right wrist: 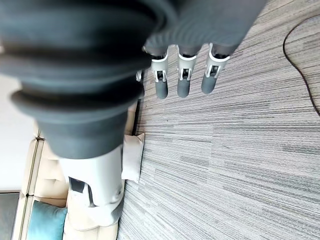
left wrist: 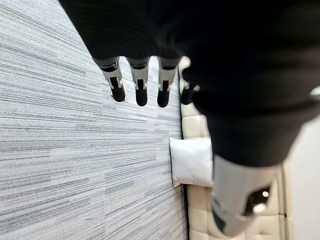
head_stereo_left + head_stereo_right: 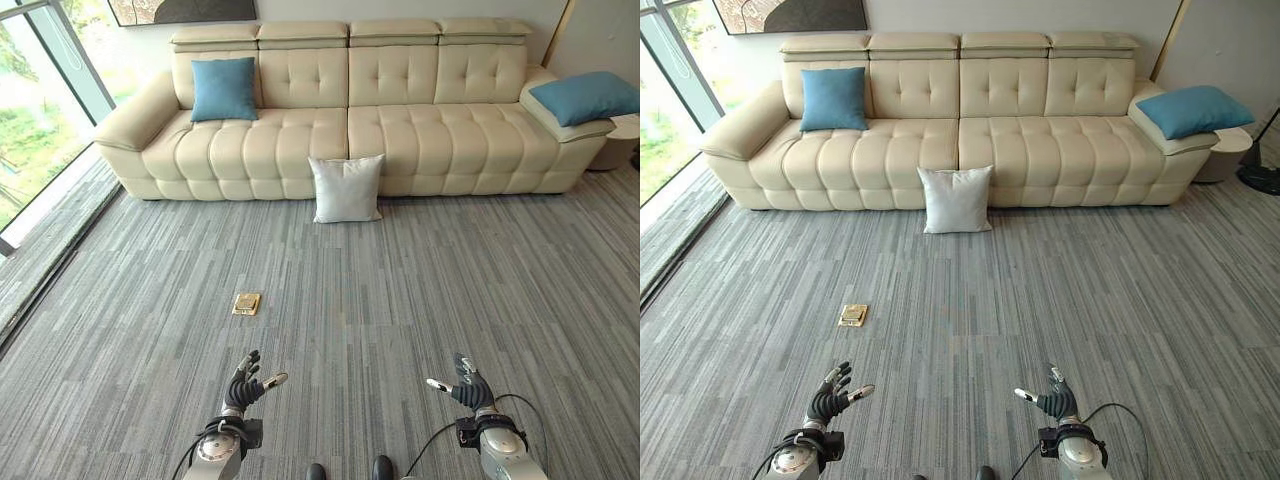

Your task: Pick up all the scattered cushions and arrange them neatly on the sofa.

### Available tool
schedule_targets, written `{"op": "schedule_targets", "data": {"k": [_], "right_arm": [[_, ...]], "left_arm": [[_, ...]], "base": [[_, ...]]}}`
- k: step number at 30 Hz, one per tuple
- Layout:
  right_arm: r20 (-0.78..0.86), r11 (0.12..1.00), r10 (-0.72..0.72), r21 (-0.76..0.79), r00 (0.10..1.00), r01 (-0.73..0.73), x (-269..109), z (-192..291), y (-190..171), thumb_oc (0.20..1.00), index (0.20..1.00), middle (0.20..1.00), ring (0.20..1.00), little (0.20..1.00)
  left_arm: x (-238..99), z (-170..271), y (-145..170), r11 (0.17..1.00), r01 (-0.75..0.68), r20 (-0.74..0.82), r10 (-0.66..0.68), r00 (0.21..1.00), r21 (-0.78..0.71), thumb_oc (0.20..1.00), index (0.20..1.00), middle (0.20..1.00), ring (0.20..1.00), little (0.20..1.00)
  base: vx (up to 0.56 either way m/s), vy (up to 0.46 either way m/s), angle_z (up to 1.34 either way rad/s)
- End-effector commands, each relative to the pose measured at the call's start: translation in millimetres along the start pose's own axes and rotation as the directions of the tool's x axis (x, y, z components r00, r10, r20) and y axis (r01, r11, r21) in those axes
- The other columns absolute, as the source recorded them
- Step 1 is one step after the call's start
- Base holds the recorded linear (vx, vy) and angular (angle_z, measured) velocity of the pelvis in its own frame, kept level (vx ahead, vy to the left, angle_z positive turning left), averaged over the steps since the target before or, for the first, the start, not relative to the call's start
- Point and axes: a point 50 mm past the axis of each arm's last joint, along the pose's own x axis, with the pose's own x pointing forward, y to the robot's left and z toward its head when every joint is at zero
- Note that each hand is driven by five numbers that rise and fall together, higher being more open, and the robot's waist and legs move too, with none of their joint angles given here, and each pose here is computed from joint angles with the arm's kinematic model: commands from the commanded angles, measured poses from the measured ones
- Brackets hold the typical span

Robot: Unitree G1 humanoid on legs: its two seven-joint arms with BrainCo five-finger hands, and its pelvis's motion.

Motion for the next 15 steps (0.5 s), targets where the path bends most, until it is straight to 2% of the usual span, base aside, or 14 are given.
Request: {"op": "schedule_targets", "data": {"k": [1,5,10,15], "right_arm": [[0.072,0.998,-0.034,0.050,0.997,0.030,9.4,18.2,-5.5,1.000,1.000,1.000,1.000,1.000],[0.071,0.998,-0.031,0.052,0.997,0.027,9.8,18.4,-3.3,1.000,1.000,1.000,1.000,1.000],[0.046,0.995,-0.007,0.102,0.999,0.003,8.2,14.4,1.6,1.000,1.000,1.000,1.000,1.000],[0.039,0.991,0.002,0.131,0.999,-0.007,9.4,14.5,2.3,1.000,1.000,1.000,1.000,1.000]], "left_arm": [[7.5,18.5,8.1,1.000,-0.018,0.083,0.016,0.996,0.018,1.000,1.000,1.000,1.000,1.000],[8.6,17.1,7.5,1.000,-0.028,0.074,0.027,0.997,0.009,1.000,1.000,1.000,1.000,1.000],[6.4,8.4,2.9,0.997,-0.018,0.027,0.020,0.999,-0.080,1.000,1.000,1.000,1.000,1.000],[5.7,5.0,4.2,0.998,-0.011,0.010,0.012,1.000,-0.064,1.000,1.000,1.000,1.000,1.000]], "base": [[0.00,0.000,0.00],[0.00,0.000,0.00],[0.00,0.000,0.00],[0.00,0.000,0.00]]}}
